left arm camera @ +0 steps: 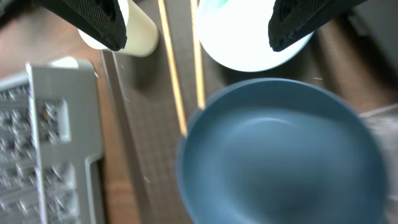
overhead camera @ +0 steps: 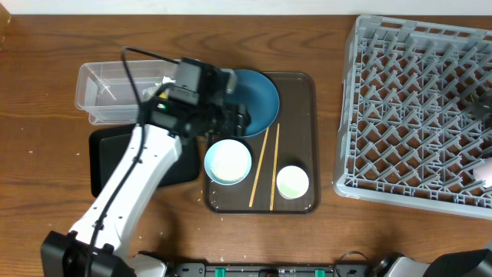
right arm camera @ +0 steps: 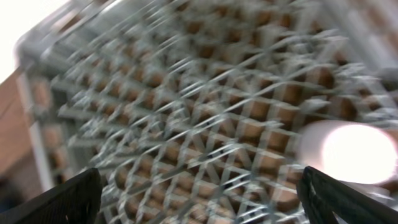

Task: Sort waste into correct bins and load items into the dishwasher rack
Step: 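Grasp the white cup on the brown tray with the left gripper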

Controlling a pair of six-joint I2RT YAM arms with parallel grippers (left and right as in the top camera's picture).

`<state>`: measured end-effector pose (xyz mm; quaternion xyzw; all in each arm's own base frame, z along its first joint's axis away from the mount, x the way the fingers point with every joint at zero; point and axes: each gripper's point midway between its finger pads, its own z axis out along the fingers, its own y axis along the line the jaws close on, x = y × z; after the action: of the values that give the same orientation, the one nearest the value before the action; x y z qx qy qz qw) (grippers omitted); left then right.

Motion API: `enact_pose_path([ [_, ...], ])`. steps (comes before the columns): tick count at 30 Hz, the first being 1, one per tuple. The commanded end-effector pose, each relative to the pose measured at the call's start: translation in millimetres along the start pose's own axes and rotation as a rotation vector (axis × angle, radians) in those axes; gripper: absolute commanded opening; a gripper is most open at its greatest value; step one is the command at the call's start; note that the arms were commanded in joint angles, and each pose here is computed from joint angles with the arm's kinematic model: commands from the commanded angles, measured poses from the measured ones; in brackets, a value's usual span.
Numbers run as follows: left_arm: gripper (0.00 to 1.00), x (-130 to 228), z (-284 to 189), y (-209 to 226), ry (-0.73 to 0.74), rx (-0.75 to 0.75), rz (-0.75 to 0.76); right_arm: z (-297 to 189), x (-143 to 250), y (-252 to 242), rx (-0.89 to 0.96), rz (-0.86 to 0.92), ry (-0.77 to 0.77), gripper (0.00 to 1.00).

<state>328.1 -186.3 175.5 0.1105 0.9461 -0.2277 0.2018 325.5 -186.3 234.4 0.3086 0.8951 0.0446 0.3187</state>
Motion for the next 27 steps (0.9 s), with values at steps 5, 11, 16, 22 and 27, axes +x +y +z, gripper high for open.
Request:
enact_pose_path([
  [5, 0.75, 52.2, 25.9, -39.1, 0.161, 0.037, 0.109, 14.8, 33.3, 95.8, -0.176, -0.236, 0.08, 0.99],
  [11, 0.76, 93.7, 45.4, -58.0, 0.271, 0.052, 0.18, 16.5, 49.7, 130.7, -0.202, -0.336, 0.096, 0.99],
  [16, 0.76, 121.1, 69.7, -55.9, 0.344, 0.013, 0.224, 16.1, 55.0, 139.2, -0.216, -0.357, 0.104, 0.99],
  [22, 0.54, 136.7, 101.7, -50.7, 0.407, 0.002, 0.227, 16.1, 55.0, 139.1, -0.215, -0.357, 0.105, 0.99],
  [27, 0.06, 136.0, 107.3, -46.1, 0.415, -0.006, 0.216, 16.1, 55.0, 139.0, -0.215, -0.358, 0.104, 0.99],
])
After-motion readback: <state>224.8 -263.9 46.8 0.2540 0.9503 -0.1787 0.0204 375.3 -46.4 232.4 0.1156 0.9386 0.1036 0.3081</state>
